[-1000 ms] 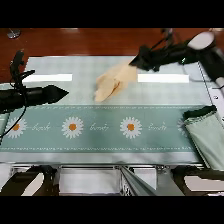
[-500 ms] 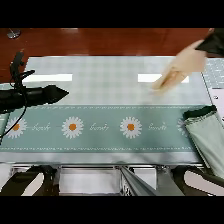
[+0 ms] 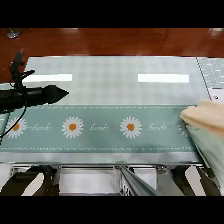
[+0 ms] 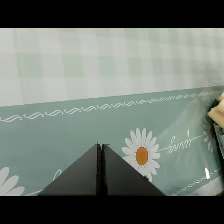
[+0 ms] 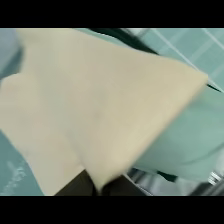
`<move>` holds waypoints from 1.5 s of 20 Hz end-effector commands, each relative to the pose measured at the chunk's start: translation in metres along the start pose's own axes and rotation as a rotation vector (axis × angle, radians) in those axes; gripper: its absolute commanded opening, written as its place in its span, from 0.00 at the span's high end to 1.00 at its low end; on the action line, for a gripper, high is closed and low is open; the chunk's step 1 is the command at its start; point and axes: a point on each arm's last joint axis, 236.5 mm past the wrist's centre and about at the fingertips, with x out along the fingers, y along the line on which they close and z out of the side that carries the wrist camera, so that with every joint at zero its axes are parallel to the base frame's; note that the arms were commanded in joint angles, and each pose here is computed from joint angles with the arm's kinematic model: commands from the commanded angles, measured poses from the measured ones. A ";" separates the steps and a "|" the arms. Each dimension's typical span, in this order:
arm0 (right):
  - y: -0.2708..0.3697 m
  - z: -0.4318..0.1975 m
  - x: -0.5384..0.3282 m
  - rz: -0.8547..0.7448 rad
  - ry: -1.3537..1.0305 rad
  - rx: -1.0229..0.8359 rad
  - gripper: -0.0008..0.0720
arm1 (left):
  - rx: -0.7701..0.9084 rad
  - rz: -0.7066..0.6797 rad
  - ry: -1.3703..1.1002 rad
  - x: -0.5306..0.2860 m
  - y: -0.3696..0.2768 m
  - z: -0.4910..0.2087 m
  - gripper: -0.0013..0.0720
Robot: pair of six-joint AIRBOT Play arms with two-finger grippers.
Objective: Fold the shirts.
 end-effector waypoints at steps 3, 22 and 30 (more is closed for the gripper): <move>-0.095 -0.045 0.021 -0.341 0.053 0.190 0.14 | 0.002 0.002 -0.005 0.001 0.001 0.001 0.95; 0.308 -0.156 0.144 0.292 0.225 -0.935 0.96 | 0.203 0.408 0.307 0.059 0.070 0.011 0.95; 0.309 -0.145 0.138 0.290 0.173 -0.948 0.96 | 0.149 0.378 0.321 0.073 0.072 0.005 0.95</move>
